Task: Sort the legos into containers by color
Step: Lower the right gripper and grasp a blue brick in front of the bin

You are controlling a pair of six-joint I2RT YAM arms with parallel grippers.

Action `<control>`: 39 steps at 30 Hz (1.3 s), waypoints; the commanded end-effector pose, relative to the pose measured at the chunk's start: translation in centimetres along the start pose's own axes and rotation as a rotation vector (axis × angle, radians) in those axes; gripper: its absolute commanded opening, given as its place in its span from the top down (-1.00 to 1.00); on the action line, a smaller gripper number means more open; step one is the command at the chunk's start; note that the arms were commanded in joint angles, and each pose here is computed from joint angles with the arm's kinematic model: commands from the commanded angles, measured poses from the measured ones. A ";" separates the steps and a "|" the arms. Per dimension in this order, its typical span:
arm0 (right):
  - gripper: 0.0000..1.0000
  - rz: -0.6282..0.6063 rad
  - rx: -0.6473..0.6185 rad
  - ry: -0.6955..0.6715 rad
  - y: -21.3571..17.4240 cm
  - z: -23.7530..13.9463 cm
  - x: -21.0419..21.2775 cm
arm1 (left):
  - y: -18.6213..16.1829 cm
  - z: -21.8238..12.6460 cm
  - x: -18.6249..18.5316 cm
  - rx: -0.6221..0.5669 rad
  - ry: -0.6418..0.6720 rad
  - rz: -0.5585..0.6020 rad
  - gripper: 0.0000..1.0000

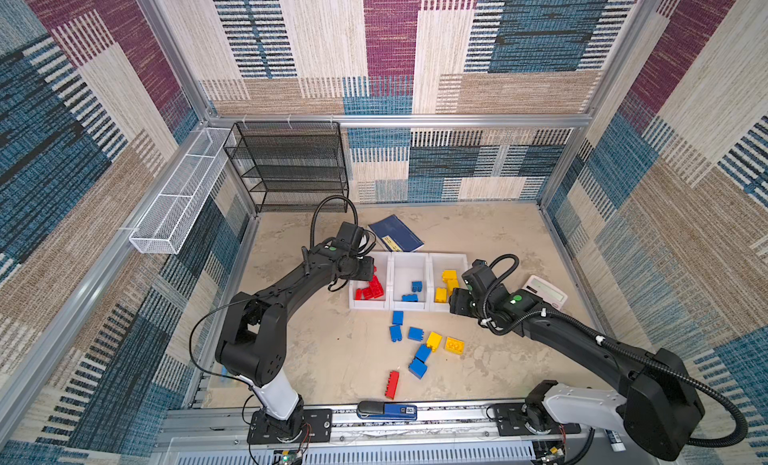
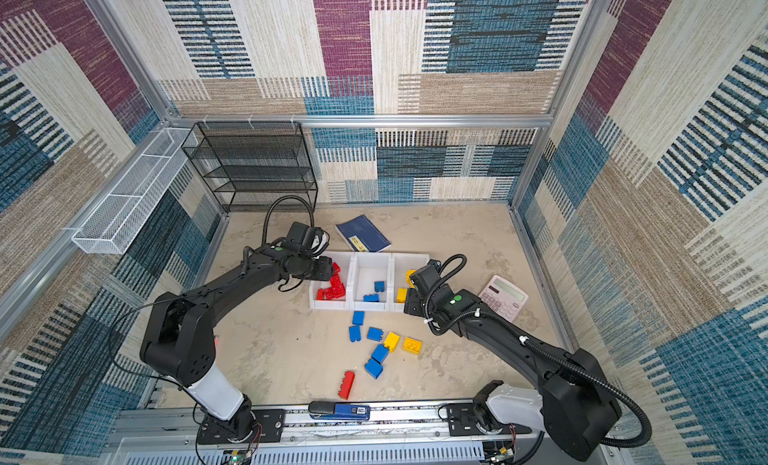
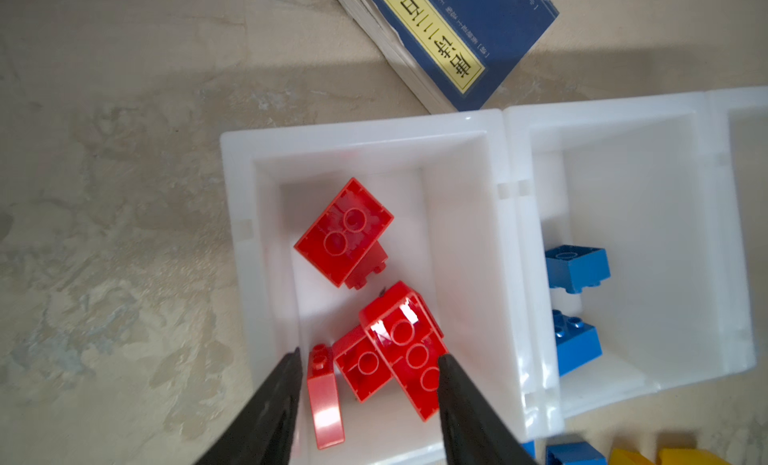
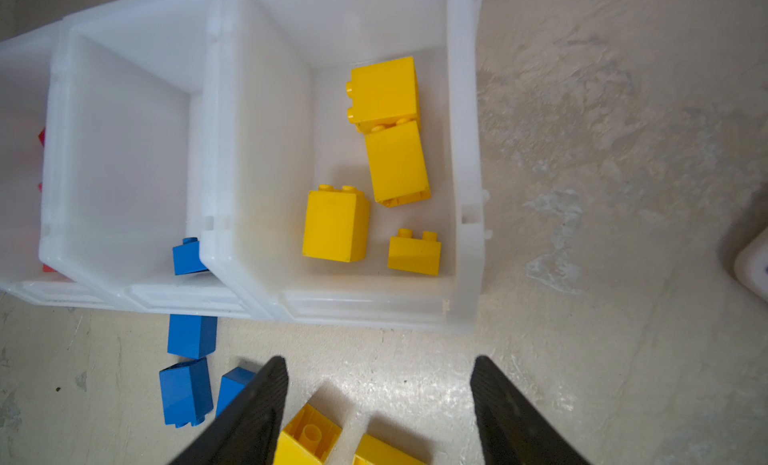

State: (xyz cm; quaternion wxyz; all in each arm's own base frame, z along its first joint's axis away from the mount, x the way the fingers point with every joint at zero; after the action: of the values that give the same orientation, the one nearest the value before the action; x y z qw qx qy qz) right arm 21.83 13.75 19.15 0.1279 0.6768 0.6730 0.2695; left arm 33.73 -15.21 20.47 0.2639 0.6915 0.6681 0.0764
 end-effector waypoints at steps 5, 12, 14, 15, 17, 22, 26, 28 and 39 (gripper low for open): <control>-0.42 -0.026 0.028 0.025 -0.2 0.7 0.4 | -1.8 -2.6 1.0 -0.055 0.022 -0.009 -0.11; -0.39 -0.071 0.063 0.061 -0.5 1.6 2.1 | -4.8 -4.9 2.4 -0.093 0.031 -0.064 -0.13; -0.39 -0.091 0.084 0.063 -0.7 1.9 3.0 | -5.8 -5.3 2.8 -0.101 0.028 -0.084 -0.13; -0.39 -0.103 0.091 0.065 -0.8 2.1 3.4 | -6.3 -5.3 3.0 -0.101 0.027 -0.093 -0.13; -0.40 -0.133 0.108 0.067 -1.1 2.3 4.6 | -7.1 -5.6 3.4 -0.104 0.028 -0.109 -0.13; -0.39 -0.197 0.135 0.079 -1.5 2.9 7.8 | -8.7 -6.0 3.9 -0.103 0.023 -0.134 -0.13; -0.37 -0.248 0.160 0.111 -2.1 3.3 10.6 | -9.2 -6.3 4.1 -0.113 0.018 -0.144 -0.14; -0.37 -0.279 0.178 0.116 -2.5 3.6 12.0 | -9.4 -6.6 4.2 -0.122 0.019 -0.143 -0.14; -0.25 -0.373 0.278 0.107 -5.3 6.4 16.0 | -10.9 -7.0 4.9 -0.132 0.014 -0.176 -0.17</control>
State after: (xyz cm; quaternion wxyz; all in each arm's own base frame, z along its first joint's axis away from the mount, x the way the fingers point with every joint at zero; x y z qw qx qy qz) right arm 20.09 30.57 14.44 0.0457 0.5350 0.8217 0.1911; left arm 21.43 -9.10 20.26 0.3079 0.6221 0.7127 0.1008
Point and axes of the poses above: each gripper's point midway between its finger pads, its own z axis out along the fingers, its own x axis along the line the jaws close on, y = z × x, the point moved 10 cm from there along -z, back along the fingers, and after that the axes turned 8 degrees about -z, right-handed, at the moved point
